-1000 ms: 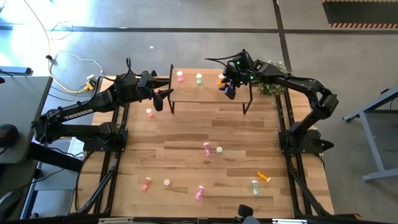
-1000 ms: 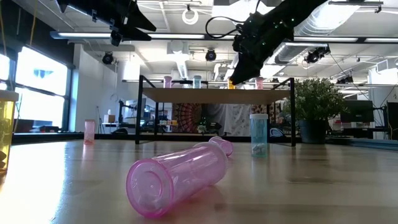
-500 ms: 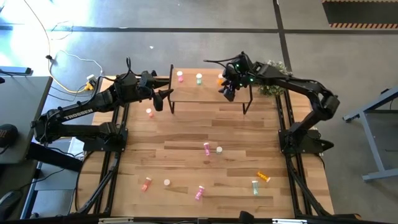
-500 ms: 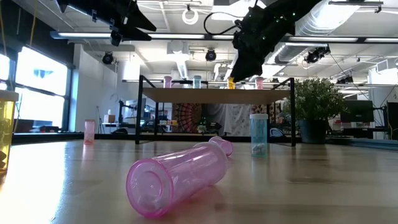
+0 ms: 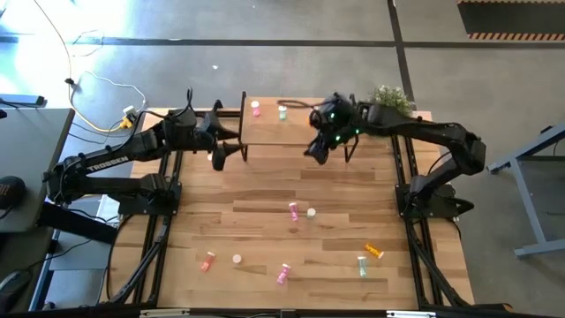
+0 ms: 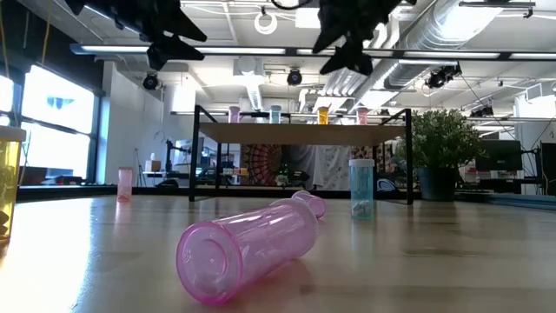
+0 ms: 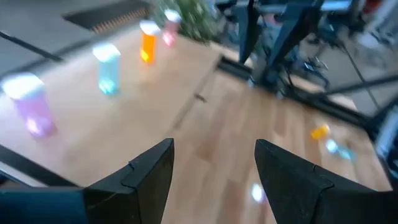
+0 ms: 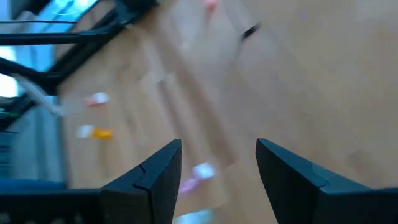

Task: Pick and place medicine bottles onto shelf by color
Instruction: Put the bottom pink pill bottle on the shelf aligned with the other pink bottle

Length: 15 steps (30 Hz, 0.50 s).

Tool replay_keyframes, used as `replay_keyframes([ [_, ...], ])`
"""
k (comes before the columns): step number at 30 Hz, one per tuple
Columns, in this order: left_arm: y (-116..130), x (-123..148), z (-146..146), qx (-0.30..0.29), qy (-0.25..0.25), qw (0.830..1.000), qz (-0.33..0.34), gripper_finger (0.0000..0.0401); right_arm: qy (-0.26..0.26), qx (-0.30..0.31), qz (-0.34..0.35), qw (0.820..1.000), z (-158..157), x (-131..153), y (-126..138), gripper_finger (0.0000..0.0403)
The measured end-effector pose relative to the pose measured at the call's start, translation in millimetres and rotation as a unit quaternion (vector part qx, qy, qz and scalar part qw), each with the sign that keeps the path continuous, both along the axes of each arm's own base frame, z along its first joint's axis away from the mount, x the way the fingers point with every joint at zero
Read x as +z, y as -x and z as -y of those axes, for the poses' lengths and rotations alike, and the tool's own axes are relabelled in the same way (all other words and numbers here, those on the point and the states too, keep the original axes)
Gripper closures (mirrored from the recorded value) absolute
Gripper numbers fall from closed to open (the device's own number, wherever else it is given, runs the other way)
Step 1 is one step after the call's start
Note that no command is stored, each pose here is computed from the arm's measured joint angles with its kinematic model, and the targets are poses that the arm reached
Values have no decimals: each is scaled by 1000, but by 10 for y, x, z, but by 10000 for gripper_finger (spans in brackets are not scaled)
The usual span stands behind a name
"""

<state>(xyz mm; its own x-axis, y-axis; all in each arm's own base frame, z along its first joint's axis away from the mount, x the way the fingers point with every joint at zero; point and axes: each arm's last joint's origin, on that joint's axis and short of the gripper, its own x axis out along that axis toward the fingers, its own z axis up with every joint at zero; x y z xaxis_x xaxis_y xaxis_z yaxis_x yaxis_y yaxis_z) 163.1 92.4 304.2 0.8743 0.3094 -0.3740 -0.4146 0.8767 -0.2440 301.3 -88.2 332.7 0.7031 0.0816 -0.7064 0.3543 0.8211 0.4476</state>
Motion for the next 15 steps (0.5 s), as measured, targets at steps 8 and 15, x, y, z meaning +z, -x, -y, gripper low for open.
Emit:
replay_keyframes([
  [8, 53, -61, 159, -19, 34, 998, -41, 186, -172, -97, -32, 980, -776, -2, -161, 206],
  [15, 56, -165, 307, -54, 63, 992, -97, 186, -213, -168, -6, 962, -1418, 46, -174, 206],
])
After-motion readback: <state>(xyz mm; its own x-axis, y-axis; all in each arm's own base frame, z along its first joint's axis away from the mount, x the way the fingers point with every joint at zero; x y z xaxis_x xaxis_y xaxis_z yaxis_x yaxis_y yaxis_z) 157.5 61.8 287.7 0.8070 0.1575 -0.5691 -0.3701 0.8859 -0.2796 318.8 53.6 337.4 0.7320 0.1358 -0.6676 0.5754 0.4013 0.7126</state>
